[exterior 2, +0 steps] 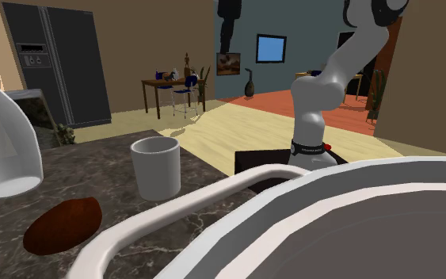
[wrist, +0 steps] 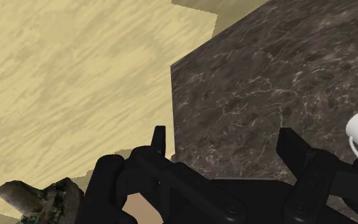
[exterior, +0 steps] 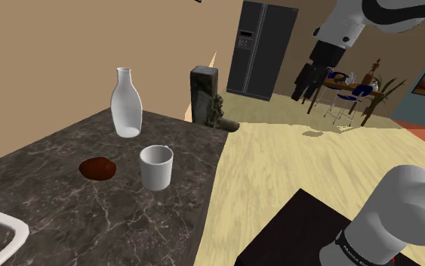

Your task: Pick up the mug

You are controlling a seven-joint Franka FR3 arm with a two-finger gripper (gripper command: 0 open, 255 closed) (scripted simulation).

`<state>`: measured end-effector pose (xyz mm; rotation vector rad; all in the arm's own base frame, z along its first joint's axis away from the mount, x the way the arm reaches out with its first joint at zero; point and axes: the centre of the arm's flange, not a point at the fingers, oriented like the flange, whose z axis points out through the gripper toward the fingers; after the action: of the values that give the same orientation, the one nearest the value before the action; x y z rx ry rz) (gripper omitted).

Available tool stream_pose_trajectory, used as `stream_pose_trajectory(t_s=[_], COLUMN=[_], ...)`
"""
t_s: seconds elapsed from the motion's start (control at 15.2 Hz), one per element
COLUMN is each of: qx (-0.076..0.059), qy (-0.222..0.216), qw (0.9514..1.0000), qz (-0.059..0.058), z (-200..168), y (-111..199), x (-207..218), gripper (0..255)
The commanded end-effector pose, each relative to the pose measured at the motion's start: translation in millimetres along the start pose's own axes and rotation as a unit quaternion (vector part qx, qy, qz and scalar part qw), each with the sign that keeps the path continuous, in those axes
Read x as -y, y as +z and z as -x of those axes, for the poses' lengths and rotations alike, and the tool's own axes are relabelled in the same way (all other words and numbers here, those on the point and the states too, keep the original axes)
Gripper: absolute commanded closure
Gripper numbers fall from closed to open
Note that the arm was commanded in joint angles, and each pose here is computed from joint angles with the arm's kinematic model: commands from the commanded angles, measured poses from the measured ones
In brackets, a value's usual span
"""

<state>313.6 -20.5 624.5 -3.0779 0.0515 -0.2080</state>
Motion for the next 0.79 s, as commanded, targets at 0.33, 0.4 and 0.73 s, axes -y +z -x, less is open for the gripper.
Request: stream_pose_trajectory(t_s=[0.33,0.4,0.73], qx=[0.006,0.007,0.014], qy=[0.003,0.004,0.007], qw=[0.9999,0.9999,0.9997], qz=[0.007,0.009,0.016], z=[-19.8,-23.7,-43.6], y=[23.4,28.2,52.9], x=[61.4,73.6,134.5], gripper=[0,0,0])
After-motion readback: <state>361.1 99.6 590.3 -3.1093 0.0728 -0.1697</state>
